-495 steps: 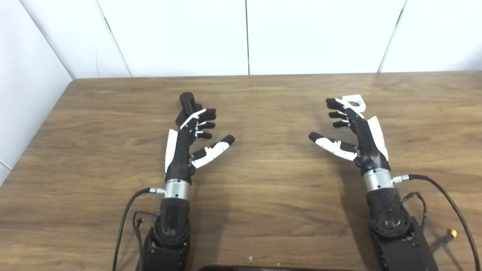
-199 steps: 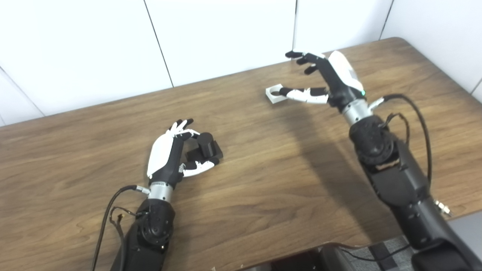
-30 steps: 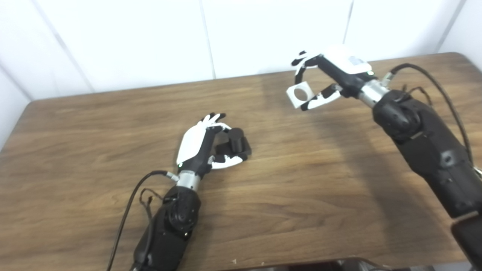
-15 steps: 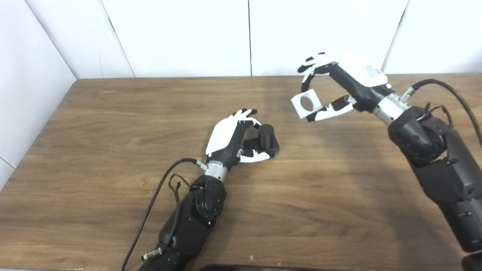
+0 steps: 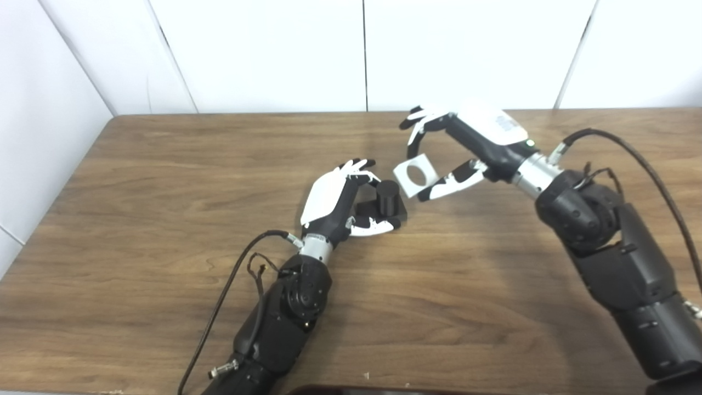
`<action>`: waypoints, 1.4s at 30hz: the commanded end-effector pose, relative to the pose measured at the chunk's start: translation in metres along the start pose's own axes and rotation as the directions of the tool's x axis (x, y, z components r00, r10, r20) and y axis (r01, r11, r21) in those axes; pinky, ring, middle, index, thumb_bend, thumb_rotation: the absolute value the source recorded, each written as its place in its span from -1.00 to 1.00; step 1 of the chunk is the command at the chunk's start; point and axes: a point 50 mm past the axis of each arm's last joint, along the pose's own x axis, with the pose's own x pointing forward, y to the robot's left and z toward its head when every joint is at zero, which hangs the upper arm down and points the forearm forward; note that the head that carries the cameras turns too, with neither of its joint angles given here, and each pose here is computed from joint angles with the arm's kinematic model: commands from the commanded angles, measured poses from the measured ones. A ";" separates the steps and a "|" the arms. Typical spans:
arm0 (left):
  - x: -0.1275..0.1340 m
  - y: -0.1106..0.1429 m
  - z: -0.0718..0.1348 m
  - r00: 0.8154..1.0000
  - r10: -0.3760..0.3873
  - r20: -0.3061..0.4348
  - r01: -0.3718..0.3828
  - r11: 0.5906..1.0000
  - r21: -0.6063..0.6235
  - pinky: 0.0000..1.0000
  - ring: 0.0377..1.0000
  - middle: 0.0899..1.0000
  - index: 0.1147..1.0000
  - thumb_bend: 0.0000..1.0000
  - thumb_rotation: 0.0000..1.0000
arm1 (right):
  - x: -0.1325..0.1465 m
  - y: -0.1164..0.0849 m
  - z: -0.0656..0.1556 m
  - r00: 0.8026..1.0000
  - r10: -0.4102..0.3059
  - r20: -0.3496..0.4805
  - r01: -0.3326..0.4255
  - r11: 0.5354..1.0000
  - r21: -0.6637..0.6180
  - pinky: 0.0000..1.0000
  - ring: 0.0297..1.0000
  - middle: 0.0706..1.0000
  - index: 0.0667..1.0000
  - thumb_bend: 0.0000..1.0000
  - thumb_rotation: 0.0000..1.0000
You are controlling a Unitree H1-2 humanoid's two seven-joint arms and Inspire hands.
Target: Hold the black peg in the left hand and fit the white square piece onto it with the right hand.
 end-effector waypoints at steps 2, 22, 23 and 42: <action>-0.034 -0.032 -0.043 0.978 -0.097 -0.187 0.109 0.993 0.055 0.97 0.92 0.79 -0.15 0.04 -0.85 | 0.016 -0.015 0.012 0.997 -0.046 0.058 0.047 0.999 -0.019 0.92 0.73 0.52 -0.11 0.02 -0.71; -0.038 -0.033 -0.043 0.978 -0.098 -0.187 0.112 0.991 0.068 0.96 0.92 0.80 -0.15 0.04 -0.84 | 0.031 0.002 0.012 0.999 -0.012 0.043 0.011 1.000 0.008 0.89 0.73 0.54 -0.11 0.02 -0.72; -0.038 -0.033 -0.043 0.978 -0.097 -0.185 0.111 0.991 0.068 0.96 0.92 0.80 -0.15 0.04 -0.84 | 0.032 0.002 0.012 0.999 -0.011 0.041 0.010 1.000 0.008 0.89 0.73 0.54 -0.11 0.02 -0.72; -0.039 -0.033 -0.045 0.975 -0.105 -0.194 0.120 0.991 0.065 0.99 0.93 0.80 -0.15 0.04 -0.84 | 0.039 -0.002 0.002 0.998 -0.056 0.030 0.056 0.998 -0.002 0.79 0.71 0.52 -0.11 0.02 -0.71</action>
